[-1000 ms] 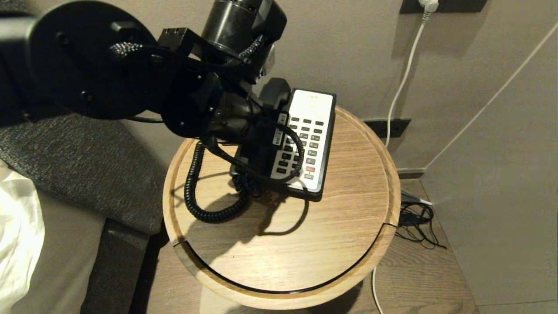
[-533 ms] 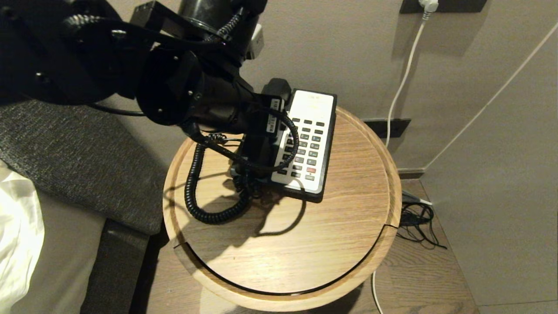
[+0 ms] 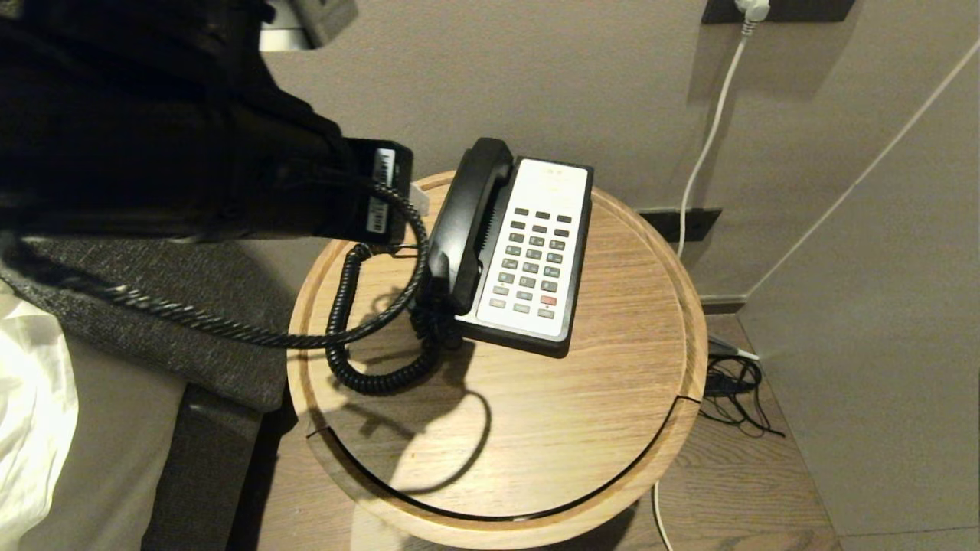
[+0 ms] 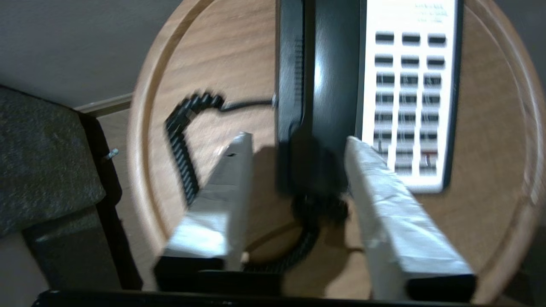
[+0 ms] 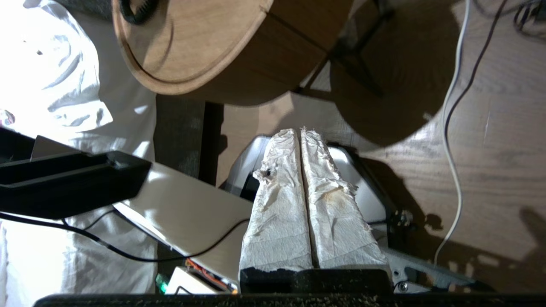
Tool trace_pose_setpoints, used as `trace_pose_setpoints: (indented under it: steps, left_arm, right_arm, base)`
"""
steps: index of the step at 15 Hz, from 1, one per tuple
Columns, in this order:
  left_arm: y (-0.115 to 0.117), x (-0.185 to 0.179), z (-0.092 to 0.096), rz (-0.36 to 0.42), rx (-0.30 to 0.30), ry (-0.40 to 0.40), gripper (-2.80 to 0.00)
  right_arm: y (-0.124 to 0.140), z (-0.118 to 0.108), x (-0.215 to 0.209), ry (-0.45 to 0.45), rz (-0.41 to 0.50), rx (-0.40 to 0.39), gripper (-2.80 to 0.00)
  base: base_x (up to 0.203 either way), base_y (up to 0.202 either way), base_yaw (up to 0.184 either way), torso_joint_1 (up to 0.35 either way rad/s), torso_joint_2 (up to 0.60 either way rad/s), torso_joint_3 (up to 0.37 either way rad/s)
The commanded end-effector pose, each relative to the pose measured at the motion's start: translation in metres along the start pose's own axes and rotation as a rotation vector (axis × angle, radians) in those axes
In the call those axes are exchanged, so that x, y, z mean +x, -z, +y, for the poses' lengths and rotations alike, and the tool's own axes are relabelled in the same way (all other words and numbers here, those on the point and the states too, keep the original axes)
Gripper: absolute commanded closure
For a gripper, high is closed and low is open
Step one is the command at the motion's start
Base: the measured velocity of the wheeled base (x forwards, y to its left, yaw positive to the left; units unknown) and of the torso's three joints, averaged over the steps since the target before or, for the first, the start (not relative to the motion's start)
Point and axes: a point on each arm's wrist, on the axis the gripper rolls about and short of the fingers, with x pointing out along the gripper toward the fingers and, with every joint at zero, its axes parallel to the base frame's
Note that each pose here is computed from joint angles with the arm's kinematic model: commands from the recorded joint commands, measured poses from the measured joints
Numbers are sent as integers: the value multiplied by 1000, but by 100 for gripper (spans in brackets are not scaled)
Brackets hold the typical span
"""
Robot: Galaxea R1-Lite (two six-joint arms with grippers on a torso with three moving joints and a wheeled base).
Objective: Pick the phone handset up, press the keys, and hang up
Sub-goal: End the call using the dial pad
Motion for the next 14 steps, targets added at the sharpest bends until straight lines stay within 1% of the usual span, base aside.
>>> trace_pose_setpoints:
  steps: [1, 4, 7, 9, 11, 12, 14]
  left_arm:
    - [9, -58, 28, -74, -29, 32, 0]
    - [32, -99, 56, -117, -48, 43, 0]
    - [42, -128, 76, -176, -84, 38, 0]
    - [50, -139, 86, -199, -104, 21, 0]
    - [52, -144, 92, -215, -121, -8, 0]
    - [52, -146, 94, -223, -128, -24, 0]
    - [52, -153, 97, -245, -140, -27, 0]
  right_arm:
    - [-17, 10, 6, 11, 18, -2, 0]
    - [-55, 31, 36, 50, 86, -10, 0]
    - [-96, 56, 93, 91, 172, -32, 0]
    - [-119, 73, 139, 98, 226, -47, 0]
    - [-131, 92, 185, 86, 280, -71, 0]
    - [-132, 102, 209, 77, 311, -86, 0]
    - [-125, 125, 247, 44, 365, -122, 0]
  base:
    - [0, 0, 0, 0, 0, 0]
    - [0, 0, 0, 0, 0, 0]
    - [0, 0, 0, 0, 0, 0]
    - [0, 0, 0, 0, 0, 0]
    - [0, 0, 0, 0, 0, 0]
    - [0, 0, 0, 0, 0, 0]
    - [0, 0, 0, 0, 0, 0]
